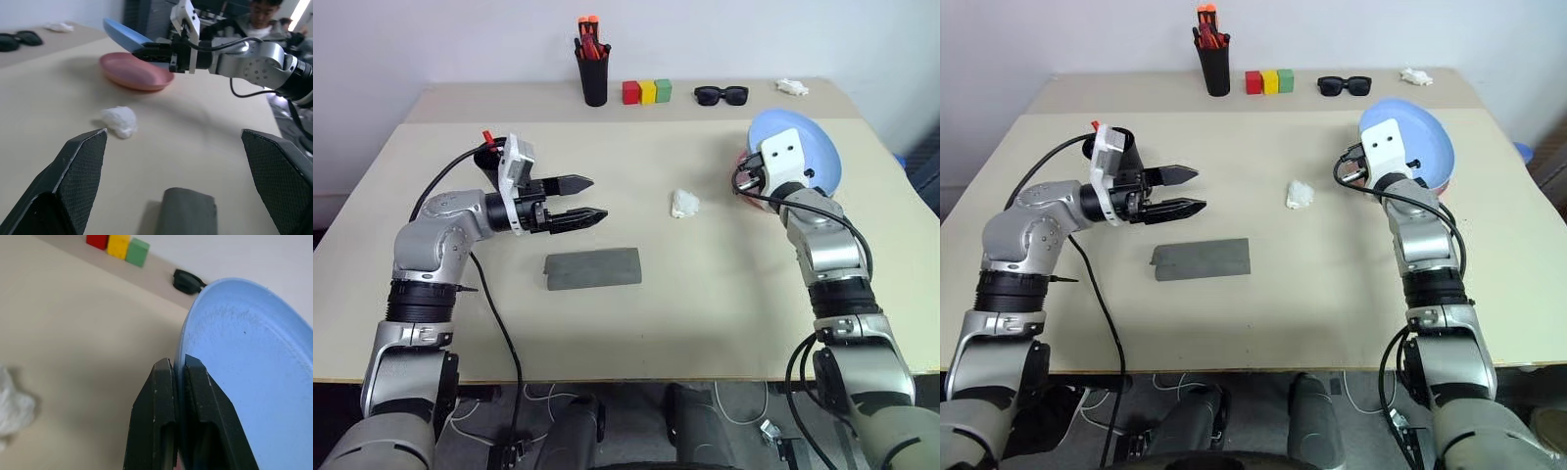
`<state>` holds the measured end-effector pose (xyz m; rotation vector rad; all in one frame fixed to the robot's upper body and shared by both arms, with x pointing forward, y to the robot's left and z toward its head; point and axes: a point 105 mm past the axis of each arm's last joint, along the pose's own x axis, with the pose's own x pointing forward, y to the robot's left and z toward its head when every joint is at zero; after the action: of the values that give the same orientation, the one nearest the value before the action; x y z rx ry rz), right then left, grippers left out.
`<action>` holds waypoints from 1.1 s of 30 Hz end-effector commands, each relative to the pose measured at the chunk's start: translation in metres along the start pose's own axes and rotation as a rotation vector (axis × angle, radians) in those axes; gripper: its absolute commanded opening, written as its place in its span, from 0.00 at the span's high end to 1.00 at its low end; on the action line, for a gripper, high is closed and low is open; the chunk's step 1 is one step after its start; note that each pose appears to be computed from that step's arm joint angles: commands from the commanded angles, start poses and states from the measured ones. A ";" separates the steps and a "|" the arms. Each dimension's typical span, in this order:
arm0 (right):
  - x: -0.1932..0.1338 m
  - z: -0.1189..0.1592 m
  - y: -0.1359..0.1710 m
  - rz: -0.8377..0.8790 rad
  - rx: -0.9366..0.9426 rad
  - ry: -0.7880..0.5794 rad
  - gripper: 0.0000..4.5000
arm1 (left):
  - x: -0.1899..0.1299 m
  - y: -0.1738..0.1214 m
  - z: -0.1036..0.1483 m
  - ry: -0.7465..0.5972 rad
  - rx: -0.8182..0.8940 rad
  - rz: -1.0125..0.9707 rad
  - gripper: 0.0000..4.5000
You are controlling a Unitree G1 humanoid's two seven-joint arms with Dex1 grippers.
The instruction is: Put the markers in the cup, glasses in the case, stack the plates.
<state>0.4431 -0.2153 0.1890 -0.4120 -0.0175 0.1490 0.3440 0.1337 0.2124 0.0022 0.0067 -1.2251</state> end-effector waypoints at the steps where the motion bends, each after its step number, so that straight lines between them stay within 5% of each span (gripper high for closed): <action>1: 0.009 0.012 -0.001 0.026 -0.031 -0.060 0.84 | -0.005 -0.003 0.013 -0.036 0.044 0.016 0.00; 7: 0.013 0.015 0.004 0.043 0.014 -0.079 0.25 | -0.008 -0.005 0.012 -0.037 0.045 0.032 0.00; 12: 0.002 0.056 0.032 0.222 0.348 -0.230 0.25 | -0.007 -0.004 0.014 -0.049 0.047 0.034 0.00; 17: -0.013 0.068 0.073 0.385 0.398 -0.220 0.25 | -0.004 -0.003 0.016 -0.053 0.049 0.024 0.00; 23: -0.011 0.042 0.107 0.419 0.271 -0.097 0.25 | -0.003 -0.001 0.017 -0.053 0.055 0.024 0.00; 33: 0.009 -0.010 0.105 0.325 0.189 0.112 0.30 | -0.008 0.000 0.018 -0.040 0.067 0.047 0.00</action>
<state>0.4354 -0.1287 0.1244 -0.2209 0.2155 0.4199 0.3439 0.1363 0.2164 -0.0024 -0.0163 -1.1900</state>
